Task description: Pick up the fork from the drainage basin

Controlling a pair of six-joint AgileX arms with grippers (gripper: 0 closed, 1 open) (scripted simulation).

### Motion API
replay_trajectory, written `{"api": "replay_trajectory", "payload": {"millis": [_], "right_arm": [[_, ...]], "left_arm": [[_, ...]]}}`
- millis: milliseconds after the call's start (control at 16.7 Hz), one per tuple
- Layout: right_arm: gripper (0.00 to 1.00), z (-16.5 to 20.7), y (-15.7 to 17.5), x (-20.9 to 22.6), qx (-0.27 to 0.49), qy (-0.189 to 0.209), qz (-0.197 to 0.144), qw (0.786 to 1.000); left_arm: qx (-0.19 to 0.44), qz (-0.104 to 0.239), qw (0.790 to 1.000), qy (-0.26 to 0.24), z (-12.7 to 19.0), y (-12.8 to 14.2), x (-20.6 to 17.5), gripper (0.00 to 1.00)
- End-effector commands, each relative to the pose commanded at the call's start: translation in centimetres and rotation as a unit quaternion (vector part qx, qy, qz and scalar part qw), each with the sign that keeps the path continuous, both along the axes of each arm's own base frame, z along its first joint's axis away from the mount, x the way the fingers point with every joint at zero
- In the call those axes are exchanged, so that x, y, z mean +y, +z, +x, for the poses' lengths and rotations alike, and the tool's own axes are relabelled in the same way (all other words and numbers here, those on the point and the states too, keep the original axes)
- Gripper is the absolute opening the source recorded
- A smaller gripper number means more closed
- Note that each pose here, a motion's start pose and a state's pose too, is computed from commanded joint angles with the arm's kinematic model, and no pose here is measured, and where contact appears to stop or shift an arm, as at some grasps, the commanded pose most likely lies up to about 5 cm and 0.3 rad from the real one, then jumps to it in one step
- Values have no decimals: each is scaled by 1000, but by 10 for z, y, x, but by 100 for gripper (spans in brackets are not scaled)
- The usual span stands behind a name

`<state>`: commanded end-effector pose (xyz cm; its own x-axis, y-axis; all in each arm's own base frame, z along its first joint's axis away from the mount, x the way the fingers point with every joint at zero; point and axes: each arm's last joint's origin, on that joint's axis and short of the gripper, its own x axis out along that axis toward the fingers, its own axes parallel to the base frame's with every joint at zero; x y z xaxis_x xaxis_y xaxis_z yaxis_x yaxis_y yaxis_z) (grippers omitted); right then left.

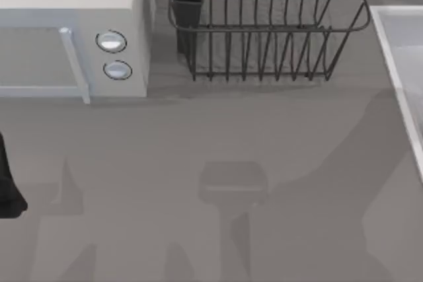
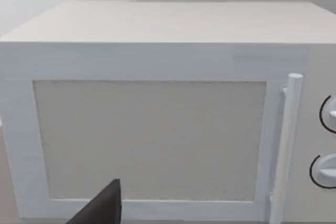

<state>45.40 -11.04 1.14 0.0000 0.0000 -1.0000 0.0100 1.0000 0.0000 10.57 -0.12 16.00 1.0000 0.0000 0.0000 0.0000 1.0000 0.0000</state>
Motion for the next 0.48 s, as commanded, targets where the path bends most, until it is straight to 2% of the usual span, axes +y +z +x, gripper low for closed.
{"api": "replay_trajectory", "payload": {"millis": [360,480], "right_arm": [[2,0,0,0,0,0,0,1000],[0,0,0,0,0,0,0,1000]], "left_arm": [[0,0,1000,0,0,0,0,100],[0,0,1000,0,0,0,0,100]]}}
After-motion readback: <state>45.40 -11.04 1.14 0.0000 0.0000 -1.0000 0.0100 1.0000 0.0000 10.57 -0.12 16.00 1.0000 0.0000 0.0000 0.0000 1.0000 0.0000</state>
